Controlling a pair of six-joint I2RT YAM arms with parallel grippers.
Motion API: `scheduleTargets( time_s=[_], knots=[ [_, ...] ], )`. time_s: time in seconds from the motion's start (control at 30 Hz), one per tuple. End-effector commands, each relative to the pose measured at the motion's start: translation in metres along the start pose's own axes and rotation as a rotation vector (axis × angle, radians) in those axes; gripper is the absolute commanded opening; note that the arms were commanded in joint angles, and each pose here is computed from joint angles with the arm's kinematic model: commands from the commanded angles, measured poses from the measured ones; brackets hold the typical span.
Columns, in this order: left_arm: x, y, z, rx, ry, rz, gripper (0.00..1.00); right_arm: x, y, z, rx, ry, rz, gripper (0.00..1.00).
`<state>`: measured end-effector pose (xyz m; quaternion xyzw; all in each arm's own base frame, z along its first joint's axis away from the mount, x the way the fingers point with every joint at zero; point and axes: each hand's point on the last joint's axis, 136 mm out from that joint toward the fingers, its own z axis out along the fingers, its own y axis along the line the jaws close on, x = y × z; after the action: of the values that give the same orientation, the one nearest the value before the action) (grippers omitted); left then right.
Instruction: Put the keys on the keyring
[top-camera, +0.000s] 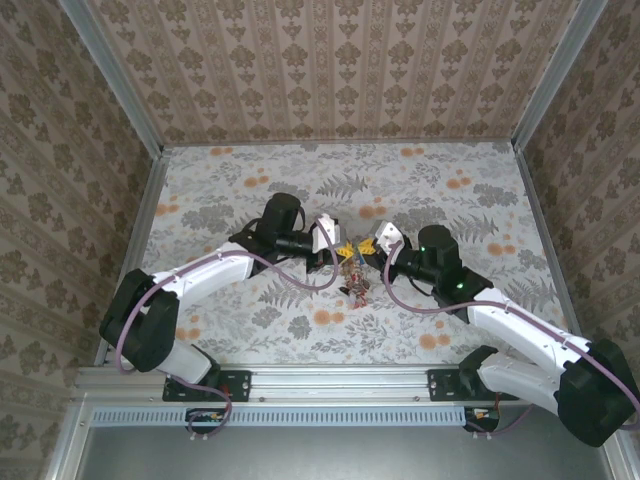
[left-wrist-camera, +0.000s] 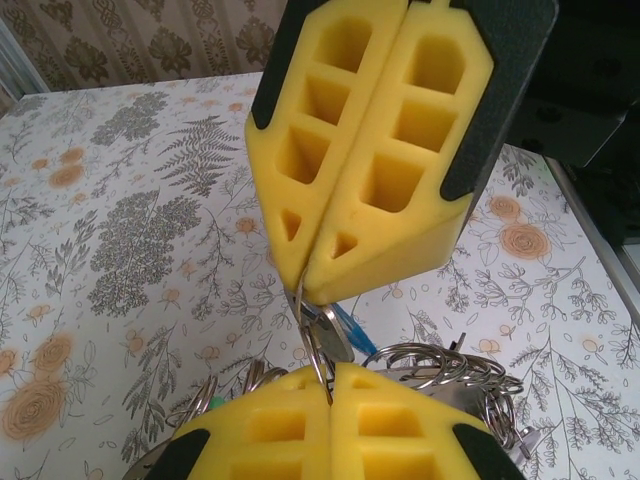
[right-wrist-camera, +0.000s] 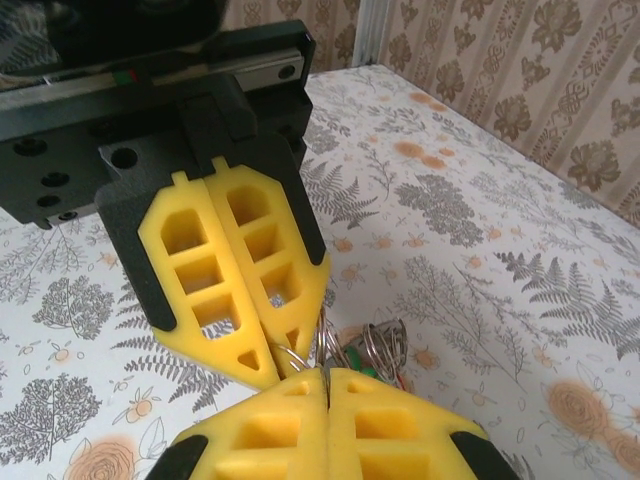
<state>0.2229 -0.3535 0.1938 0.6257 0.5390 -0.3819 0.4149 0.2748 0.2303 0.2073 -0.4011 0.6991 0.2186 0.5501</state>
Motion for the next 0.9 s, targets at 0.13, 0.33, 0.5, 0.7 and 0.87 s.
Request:
scheduleTargets(
  time_s=[0.13, 0.33, 0.5, 0.7, 0.87],
  knots=[
    [-0.023, -0.014, -0.003, 0.075, -0.093, 0.043, 0.0, 0.014, -0.018, -0.003, 0.101, 0.049, 0.042, 0.07],
    [-0.022, -0.014, -0.003, 0.072, -0.09, 0.049, 0.0, 0.018, -0.021, -0.004, 0.118, 0.071, 0.043, 0.16],
    [-0.022, -0.013, -0.003, 0.065, -0.083, 0.056, 0.0, 0.023, -0.018, -0.008, 0.115, 0.101, 0.019, 0.21],
    [-0.019, -0.013, -0.004, 0.062, -0.066, 0.078, 0.0, 0.013, -0.006, -0.017, 0.05, 0.069, -0.049, 0.22],
    [-0.021, -0.014, -0.005, 0.07, -0.054, 0.1, 0.0, -0.001, 0.018, -0.024, -0.094, 0.042, -0.125, 0.23]
  ],
)
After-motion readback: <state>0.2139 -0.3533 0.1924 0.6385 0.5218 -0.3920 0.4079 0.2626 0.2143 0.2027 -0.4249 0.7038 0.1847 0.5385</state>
